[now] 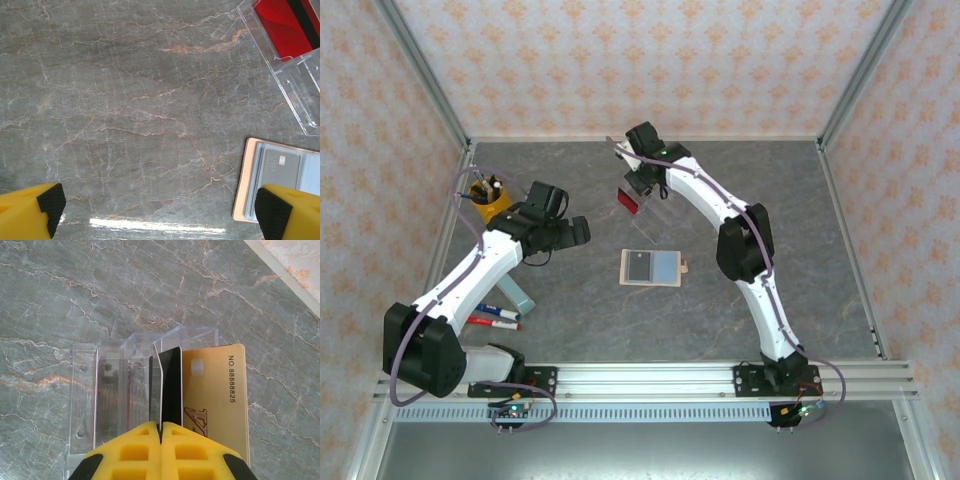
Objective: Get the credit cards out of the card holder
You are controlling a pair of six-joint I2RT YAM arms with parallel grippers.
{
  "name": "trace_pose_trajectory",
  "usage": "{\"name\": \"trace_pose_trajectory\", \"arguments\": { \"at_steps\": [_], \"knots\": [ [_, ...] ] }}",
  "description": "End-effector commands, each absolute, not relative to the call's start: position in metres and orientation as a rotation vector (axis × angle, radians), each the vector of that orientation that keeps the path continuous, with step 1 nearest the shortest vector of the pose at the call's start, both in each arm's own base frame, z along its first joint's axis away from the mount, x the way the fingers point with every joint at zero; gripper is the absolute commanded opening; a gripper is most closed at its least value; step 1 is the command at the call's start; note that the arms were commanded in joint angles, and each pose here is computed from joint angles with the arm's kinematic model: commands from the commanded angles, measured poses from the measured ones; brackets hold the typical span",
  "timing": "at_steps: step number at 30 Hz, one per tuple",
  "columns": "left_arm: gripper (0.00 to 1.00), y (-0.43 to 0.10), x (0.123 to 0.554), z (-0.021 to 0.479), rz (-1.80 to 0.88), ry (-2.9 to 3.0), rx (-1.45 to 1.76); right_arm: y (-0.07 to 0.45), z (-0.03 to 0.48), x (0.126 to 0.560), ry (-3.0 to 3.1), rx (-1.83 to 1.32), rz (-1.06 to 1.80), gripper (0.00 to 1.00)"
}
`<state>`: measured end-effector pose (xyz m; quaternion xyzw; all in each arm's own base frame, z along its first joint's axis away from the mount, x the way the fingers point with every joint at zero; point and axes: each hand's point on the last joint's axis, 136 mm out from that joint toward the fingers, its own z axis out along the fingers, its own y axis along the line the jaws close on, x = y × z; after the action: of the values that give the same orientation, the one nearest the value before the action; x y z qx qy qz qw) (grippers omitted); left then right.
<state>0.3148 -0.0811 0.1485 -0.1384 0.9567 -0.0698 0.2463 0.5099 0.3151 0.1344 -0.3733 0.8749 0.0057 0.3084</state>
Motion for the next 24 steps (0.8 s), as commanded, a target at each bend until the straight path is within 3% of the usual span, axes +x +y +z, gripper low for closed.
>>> {"name": "trace_pose_trajectory", "arguments": {
  "at_steps": [1,17,24],
  "knots": [
    [1.00,-0.073,0.311,0.142,-0.129,2.638,-0.370,0.303,0.141,0.516,2.315,-0.976,-0.059,0.07],
    [1.00,-0.075,0.311,0.141,-0.143,2.647,-0.374,0.297,0.172,0.525,2.308,-0.793,-0.068,0.18],
    [1.00,-0.076,0.310,0.140,-0.164,2.653,-0.402,0.296,0.213,0.497,2.342,-0.613,0.121,0.35]
  ]
}}
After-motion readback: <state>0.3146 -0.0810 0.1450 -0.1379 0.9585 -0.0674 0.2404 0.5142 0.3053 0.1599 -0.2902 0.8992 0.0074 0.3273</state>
